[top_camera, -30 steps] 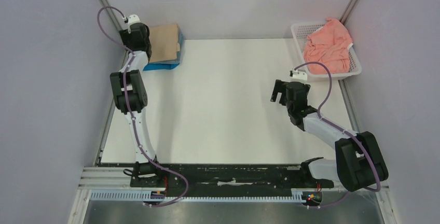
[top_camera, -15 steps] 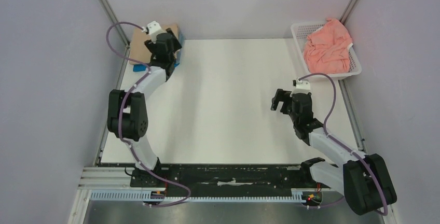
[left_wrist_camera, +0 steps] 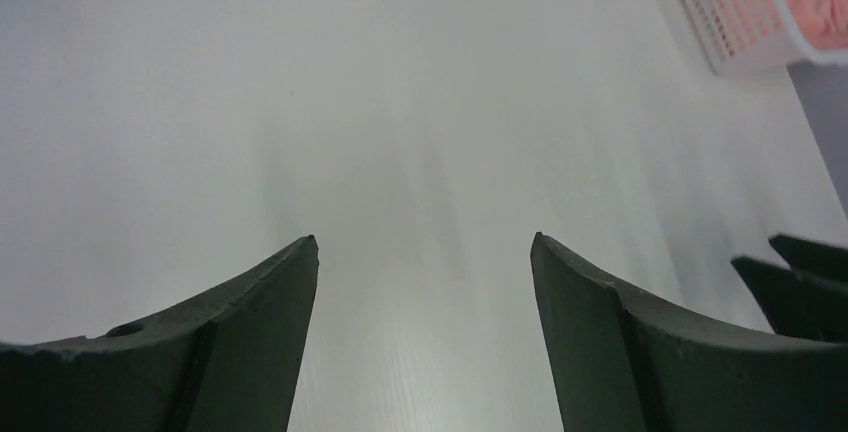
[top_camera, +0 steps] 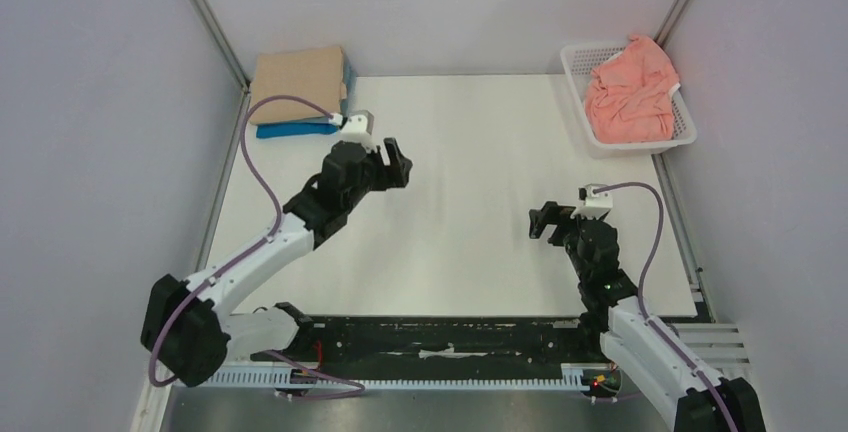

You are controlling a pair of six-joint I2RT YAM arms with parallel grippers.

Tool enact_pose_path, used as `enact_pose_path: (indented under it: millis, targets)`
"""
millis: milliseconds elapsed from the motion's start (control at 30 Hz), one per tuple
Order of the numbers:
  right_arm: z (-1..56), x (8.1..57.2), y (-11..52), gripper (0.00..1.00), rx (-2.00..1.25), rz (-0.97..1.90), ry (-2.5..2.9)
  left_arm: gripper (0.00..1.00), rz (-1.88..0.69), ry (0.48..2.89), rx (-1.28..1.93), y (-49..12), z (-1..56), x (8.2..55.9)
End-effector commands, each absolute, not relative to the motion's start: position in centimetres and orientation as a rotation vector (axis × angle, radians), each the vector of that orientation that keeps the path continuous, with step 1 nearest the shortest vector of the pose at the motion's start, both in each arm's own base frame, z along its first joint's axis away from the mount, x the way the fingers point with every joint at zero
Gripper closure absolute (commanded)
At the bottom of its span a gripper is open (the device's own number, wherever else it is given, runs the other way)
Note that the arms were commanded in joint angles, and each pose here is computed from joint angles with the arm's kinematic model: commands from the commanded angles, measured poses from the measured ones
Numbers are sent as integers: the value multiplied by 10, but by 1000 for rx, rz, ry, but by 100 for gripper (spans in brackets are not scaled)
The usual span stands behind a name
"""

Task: Fold and stack the t-shirts
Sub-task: Reset both arms

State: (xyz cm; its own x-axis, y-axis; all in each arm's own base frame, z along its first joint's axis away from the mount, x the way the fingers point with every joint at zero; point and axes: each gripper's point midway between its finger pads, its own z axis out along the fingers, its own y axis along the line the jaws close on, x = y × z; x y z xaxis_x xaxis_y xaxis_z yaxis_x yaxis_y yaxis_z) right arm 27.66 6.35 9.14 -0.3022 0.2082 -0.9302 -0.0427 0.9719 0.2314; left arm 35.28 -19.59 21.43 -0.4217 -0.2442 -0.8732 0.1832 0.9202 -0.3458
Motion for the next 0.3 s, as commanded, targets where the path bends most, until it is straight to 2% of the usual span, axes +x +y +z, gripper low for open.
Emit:
enact_pose_path:
  millis: [0, 167, 267]
  targets:
    - [80, 263, 64, 2, 141, 297, 1842, 16, -519, 2053, -39, -191, 180, 292]
    - [70, 253, 62, 2, 131, 311, 1800, 16, -434, 2102, -87, -160, 159, 263]
    - [77, 252, 61, 2, 140, 315, 1753, 16, -483, 2058, -81, -162, 173, 259]
